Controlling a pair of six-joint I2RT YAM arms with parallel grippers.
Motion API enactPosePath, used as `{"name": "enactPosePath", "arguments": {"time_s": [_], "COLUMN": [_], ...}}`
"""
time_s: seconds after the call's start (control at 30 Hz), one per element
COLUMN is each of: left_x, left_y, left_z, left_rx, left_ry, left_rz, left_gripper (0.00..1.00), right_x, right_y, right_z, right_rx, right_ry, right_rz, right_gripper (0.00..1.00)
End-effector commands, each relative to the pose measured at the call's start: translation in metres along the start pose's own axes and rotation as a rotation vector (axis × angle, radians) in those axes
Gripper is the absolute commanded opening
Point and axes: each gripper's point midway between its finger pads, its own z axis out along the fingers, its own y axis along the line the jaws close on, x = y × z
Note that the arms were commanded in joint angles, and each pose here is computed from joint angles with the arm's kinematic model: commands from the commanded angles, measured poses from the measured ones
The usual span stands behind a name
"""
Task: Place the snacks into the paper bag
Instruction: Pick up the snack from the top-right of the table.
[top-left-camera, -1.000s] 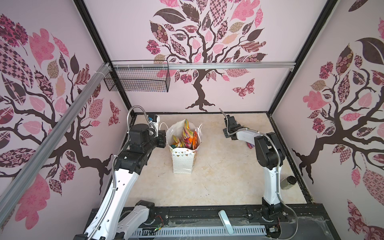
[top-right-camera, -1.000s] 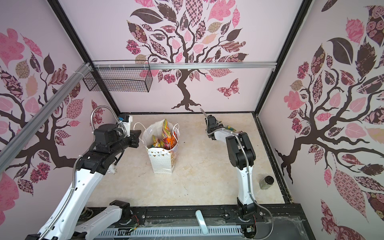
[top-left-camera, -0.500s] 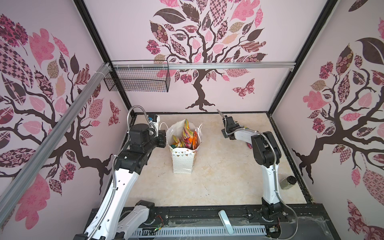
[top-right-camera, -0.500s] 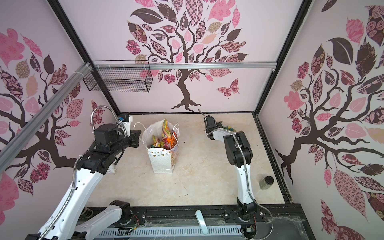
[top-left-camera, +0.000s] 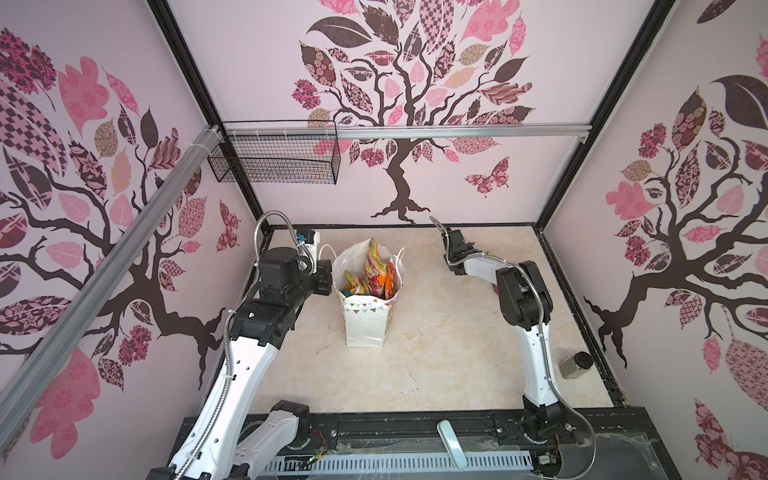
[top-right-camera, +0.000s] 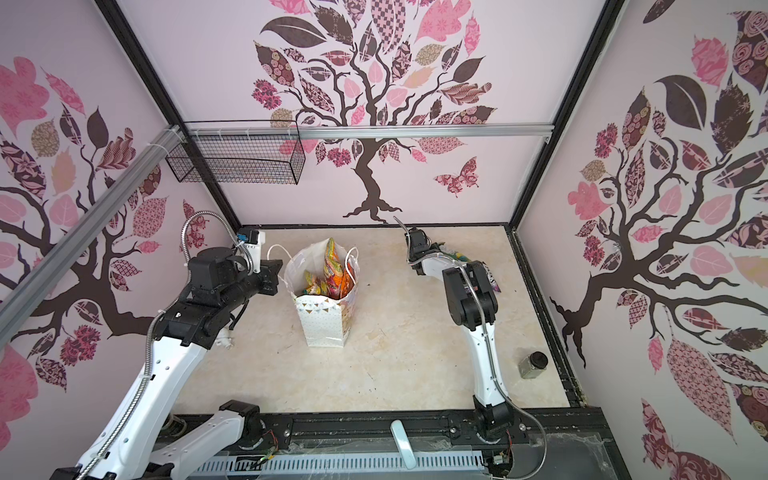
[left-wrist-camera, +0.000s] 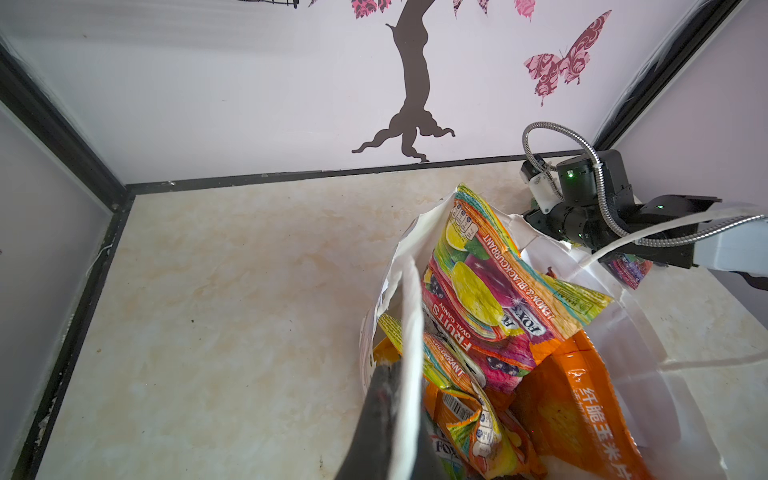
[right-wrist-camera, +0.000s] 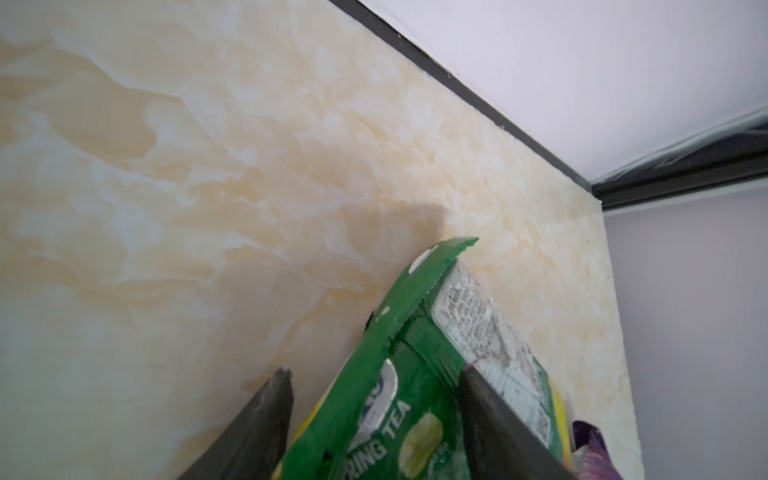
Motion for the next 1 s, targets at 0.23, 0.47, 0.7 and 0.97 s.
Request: {"name": "enactPosePath", "arguments": {"time_s": [0.23,0.47,0.7,0.97], "left_x": [-0.003,-0.003,-0.004,-0.004], "left_y": [0.003,0.003,0.002,0.002], "left_z": [0.001,0.000,0.000,-0.002], "left_rx": [-0.010,-0.009,-0.005,-0.008], "left_ry": [-0.022,-0.024,-0.026,-0.031], "left_rz": [0.005,0.003,0.002,0.004], "left_gripper": [0.00,0.00,0.00,0.00], "right_x": [-0.005,-0.028,-0.045,-0.071], "right_y": [-0.008,-0.032,-0.057,-0.081], "right_z": [-0.007,-0.052,-0.113,-0.185], "right_rx": [-0.020,-0.074,-0.166,-0.309], "right_ry": [0.008,-0.063,-0.166,-0.304], "right_rz": [0.070,0.191,0.321,0.434], "right_gripper": [0.03,0.00,0.00,0.00]}}
